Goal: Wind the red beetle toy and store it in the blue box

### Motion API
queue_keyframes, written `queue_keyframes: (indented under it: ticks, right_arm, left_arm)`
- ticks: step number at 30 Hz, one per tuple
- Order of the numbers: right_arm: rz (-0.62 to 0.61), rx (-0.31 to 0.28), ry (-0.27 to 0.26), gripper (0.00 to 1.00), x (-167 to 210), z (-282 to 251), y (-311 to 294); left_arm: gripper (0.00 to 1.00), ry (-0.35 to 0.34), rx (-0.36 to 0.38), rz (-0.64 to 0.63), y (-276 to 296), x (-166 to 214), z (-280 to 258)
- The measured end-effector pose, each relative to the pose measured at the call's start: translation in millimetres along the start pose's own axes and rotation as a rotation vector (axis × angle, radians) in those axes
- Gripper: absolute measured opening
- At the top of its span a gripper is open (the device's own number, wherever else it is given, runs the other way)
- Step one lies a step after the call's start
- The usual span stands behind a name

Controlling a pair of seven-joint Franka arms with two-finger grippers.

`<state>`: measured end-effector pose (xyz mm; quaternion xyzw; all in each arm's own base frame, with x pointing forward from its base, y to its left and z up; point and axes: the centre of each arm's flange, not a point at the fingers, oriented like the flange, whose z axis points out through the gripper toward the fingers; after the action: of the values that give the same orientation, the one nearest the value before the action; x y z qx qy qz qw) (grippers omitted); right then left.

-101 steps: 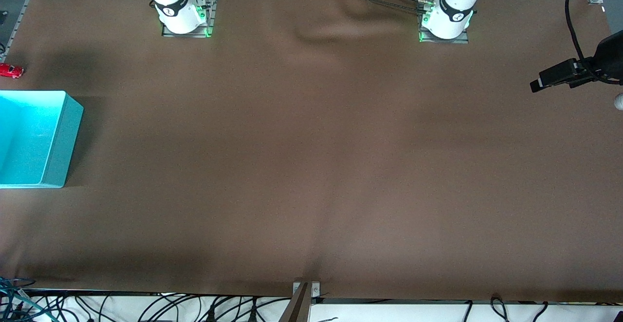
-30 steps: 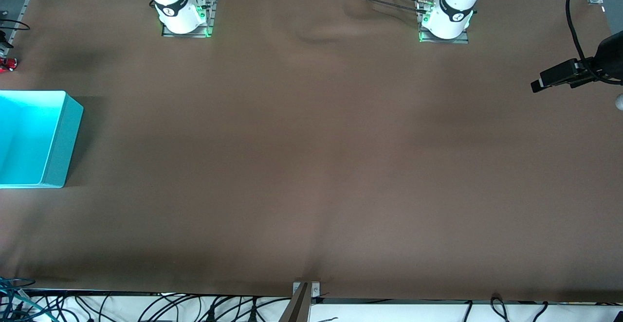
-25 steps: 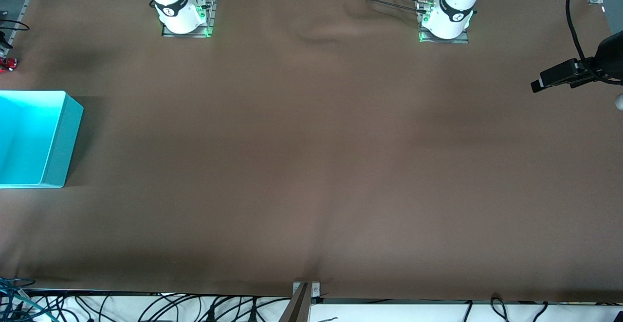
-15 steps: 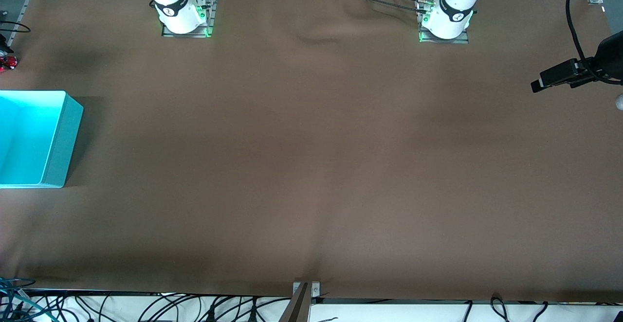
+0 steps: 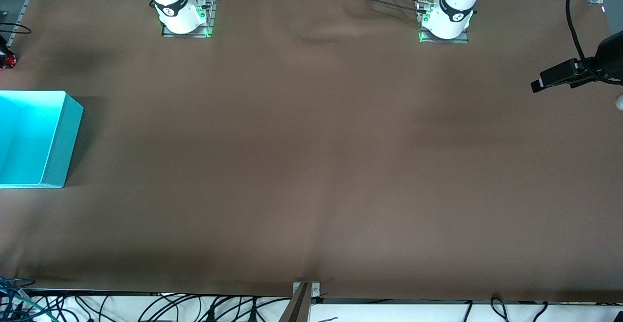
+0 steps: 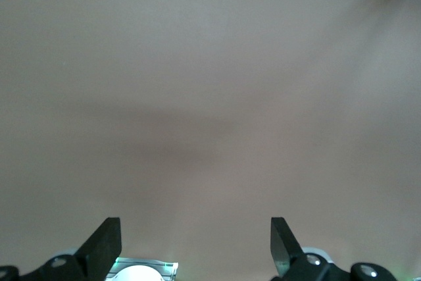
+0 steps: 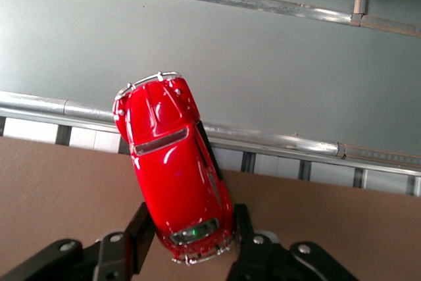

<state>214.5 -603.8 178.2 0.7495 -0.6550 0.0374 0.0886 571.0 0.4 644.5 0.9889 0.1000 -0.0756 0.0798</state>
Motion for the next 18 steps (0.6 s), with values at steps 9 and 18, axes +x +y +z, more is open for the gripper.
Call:
queue_keyframes:
  ticks: [9,18]
  right_arm:
    - [0.015,-0.006,0.032,0.54,1.0,1.1,-4.0]
    - [0.013,-0.004,0.046,0.54,0.9,0.9,-9.7]
  left_arm:
    - [1.00,0.000,0.000,0.000,0.0,0.0,0.0]
    - [1.00,0.000,0.000,0.000,0.0,0.0,0.0]
